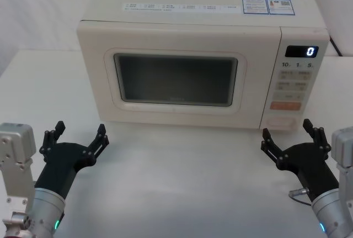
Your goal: Press the button to open the microwave door with one hand; close the microwave door with the other hand.
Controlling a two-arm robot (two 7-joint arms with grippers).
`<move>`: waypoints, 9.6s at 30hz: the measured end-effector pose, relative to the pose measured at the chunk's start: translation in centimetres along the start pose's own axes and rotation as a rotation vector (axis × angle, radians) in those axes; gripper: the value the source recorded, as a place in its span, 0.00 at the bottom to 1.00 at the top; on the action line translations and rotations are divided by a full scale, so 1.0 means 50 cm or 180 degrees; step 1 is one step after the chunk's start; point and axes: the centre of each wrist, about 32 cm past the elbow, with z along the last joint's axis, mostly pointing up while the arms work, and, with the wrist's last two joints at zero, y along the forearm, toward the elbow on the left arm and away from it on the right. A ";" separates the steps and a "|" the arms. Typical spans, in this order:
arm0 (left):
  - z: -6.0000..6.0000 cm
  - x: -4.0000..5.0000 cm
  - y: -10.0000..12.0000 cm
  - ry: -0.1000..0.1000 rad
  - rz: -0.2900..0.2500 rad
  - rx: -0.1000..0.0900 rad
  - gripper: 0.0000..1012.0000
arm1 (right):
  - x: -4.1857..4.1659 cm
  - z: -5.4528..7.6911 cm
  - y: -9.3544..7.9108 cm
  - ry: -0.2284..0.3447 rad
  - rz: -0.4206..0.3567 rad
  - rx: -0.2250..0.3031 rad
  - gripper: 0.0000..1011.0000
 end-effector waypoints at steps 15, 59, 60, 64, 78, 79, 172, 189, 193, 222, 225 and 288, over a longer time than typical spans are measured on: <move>0.000 0.000 0.000 0.0000 0.0000 0.0000 0.99 | 0.000 0.000 0.000 0.0000 0.0000 0.0000 0.99; 0.000 0.000 0.000 0.0000 0.0000 0.0000 0.99 | 0.000 0.000 0.000 0.0000 0.0000 0.0000 0.99; 0.000 0.000 0.000 0.0000 0.0000 0.0000 0.99 | 0.000 0.000 0.000 0.0000 0.0000 0.0000 0.99; 0.000 0.000 0.000 0.0000 0.0000 0.0000 0.99 | 0.000 0.000 0.000 0.0000 0.0000 0.0000 0.99; 0.000 0.000 0.000 0.0000 0.0000 0.0000 0.99 | 0.000 0.000 0.000 0.0000 0.0000 0.0000 0.97; 0.000 0.000 0.000 0.0000 0.0000 0.0000 0.99 | 0.000 0.000 0.000 0.0000 0.0000 0.0000 0.94; 0.000 0.000 0.000 0.0000 0.0000 0.0000 0.99 | 0.025 -0.062 0.119 0.0201 -0.0147 -0.0373 0.00; 0.000 0.000 0.000 0.0000 0.0000 0.0000 0.99 | 0.038 -0.072 0.150 0.0316 -0.0190 -0.0401 0.00; 0.000 0.000 0.000 0.0000 0.0000 0.0000 0.99 | 0.039 -0.074 0.153 0.0349 -0.0202 -0.0404 0.00; 0.000 0.000 0.000 0.0000 0.0000 0.0000 0.99 | 0.043 -0.077 0.181 0.0423 -0.0244 -0.0389 0.00; 0.000 0.000 0.000 0.0000 0.0000 0.0000 0.99 | 0.042 -0.077 0.184 0.0427 -0.0247 -0.0385 0.00; 0.000 0.000 0.000 0.0000 0.0000 0.0000 0.99 | 0.076 -0.038 0.036 0.0217 0.0280 -0.0108 0.14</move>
